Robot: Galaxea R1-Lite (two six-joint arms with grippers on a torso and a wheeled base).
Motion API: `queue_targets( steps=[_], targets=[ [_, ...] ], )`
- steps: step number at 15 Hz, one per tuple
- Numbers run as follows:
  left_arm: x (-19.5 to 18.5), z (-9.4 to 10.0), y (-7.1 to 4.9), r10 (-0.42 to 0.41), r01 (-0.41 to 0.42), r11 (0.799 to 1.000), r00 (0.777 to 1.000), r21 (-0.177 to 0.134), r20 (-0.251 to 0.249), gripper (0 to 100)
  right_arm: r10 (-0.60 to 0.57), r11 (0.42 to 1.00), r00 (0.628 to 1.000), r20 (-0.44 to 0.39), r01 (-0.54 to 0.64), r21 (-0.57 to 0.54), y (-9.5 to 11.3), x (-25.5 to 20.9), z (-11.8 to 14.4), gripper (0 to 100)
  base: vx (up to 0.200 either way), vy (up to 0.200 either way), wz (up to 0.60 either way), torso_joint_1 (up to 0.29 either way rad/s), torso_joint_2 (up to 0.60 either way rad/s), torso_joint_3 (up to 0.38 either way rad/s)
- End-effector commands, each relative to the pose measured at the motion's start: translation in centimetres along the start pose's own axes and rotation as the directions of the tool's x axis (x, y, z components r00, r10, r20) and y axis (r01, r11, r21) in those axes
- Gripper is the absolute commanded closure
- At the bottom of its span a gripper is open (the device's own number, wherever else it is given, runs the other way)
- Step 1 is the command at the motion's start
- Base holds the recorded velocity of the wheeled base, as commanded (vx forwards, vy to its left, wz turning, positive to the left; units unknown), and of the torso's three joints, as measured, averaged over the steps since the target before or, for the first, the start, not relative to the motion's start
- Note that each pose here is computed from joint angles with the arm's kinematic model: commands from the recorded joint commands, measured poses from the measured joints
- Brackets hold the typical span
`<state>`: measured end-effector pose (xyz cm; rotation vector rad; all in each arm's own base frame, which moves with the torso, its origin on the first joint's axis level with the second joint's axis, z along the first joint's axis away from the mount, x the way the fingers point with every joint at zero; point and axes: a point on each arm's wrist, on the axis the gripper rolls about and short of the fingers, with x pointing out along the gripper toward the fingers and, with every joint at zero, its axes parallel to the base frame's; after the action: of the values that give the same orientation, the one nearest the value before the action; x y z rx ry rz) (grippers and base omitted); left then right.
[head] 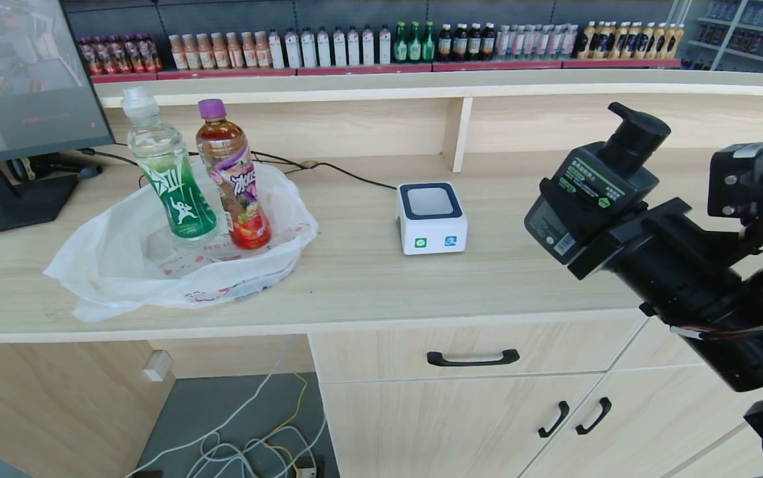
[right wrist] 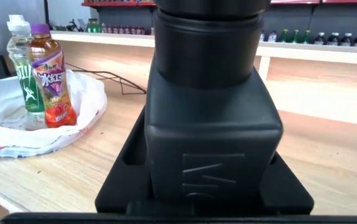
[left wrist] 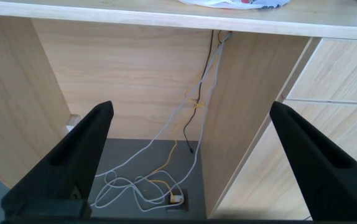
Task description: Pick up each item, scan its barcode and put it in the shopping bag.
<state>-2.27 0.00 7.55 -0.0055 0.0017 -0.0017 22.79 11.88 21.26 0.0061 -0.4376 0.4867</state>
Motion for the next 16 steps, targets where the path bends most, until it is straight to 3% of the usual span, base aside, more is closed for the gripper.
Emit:
queue_targets(
  steps=[1, 7, 16],
  targets=[
    [0.0, 0.0, 0.0, 0.0, 0.0, 1.0, 1.0, -0.001, 0.0, 0, -0.003, 1.0, 1.0, -0.027, 0.004, 0.018, -0.02, 0.02, -0.78, 100, 0.0, 0.2, 0.0, 0.007, 0.01, 0.002],
    [0.0, 0.0, 0.0, 0.0, 0.0, 1.0, 1.0, -0.001, 0.0, 0, -0.026, 0.999, 0.997, -0.066, 0.028, 0.038, -0.66, -0.18, -1.76, 100, 0.0, 0.2, 0.0, 0.002, 0.0, 0.003],
    [0.0, 0.0, 0.0, 0.0, 0.0, 1.0, 1.0, -0.001, 0.0, 0, -0.024, 0.999, 0.998, -0.054, 0.026, 0.039, -0.64, 0.01, -1.53, 100, 0.0, 0.2, 0.0, 0.002, 0.0, 0.002]
  ],
)
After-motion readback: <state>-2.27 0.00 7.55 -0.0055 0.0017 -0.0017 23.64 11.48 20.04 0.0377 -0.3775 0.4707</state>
